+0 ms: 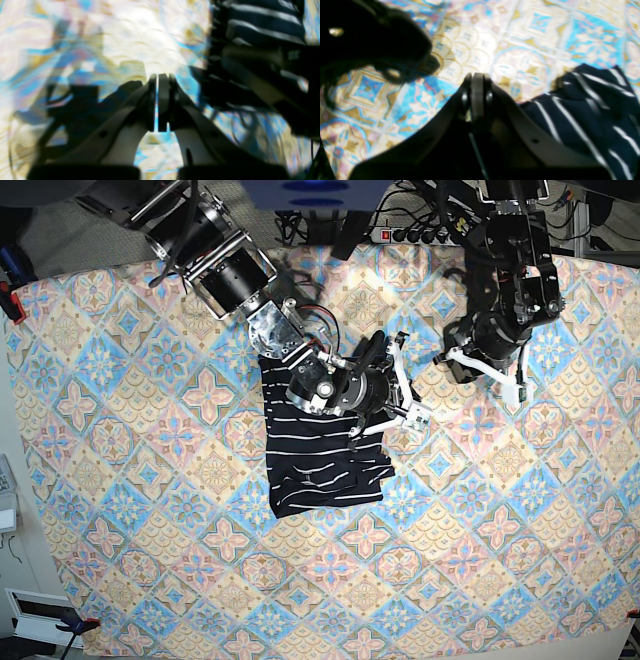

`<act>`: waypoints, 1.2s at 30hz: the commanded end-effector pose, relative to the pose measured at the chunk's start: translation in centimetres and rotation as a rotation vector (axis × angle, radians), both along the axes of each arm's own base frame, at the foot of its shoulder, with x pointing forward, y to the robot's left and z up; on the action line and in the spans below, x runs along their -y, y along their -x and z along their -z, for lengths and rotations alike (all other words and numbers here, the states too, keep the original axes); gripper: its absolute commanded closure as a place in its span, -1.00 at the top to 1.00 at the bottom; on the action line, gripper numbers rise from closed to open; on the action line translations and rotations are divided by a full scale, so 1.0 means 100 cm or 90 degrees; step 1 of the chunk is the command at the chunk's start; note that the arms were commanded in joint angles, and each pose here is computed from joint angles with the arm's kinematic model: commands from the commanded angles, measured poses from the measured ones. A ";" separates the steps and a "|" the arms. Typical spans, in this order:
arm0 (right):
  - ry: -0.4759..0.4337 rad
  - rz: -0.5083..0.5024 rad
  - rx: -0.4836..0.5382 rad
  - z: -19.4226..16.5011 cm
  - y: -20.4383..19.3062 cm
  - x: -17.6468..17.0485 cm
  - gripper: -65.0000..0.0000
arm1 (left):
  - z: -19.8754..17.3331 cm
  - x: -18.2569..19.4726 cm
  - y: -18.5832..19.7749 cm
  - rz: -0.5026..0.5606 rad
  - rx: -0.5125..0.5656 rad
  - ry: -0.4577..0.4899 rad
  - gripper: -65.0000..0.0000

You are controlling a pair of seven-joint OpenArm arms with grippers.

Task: Fold the T-shirt properly
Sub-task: 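Drag the folded bundle with the right gripper away from the robot base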

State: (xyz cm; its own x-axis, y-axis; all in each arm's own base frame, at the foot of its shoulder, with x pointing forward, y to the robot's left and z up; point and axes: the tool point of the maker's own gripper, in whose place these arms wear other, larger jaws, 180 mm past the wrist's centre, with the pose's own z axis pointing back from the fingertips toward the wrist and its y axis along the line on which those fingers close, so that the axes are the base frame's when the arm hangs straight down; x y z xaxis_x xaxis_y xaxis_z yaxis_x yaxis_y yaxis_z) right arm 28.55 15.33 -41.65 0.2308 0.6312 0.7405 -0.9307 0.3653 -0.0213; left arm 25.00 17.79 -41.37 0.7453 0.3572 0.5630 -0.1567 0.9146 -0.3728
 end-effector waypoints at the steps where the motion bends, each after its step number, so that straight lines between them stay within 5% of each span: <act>1: -0.021 0.000 0.010 -0.010 -0.008 -0.010 -0.99 | -0.009 -0.001 -0.006 -0.003 0.026 0.001 -1.00; 8: 0.001 0.019 -0.039 0.026 -0.008 0.002 -0.99 | -0.008 -0.002 -0.003 -0.004 0.022 0.001 -1.00; 15: -0.043 0.162 -0.072 0.037 -0.048 0.043 -0.99 | -0.005 0.000 0.004 -0.006 0.015 0.014 -1.00; 36: 0.013 0.422 -0.008 0.024 -0.147 0.212 -0.98 | -0.007 0.003 0.003 -0.007 0.019 0.031 -1.00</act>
State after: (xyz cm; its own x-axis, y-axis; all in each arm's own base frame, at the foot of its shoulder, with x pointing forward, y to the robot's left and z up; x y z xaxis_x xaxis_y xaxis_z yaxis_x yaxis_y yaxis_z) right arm 41.36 -5.75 -46.01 0.6227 0.3849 0.6813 -0.5194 0.8545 -0.0080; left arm 23.98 17.42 -41.69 0.7449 0.3970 0.5363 -0.1756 0.8920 -0.4165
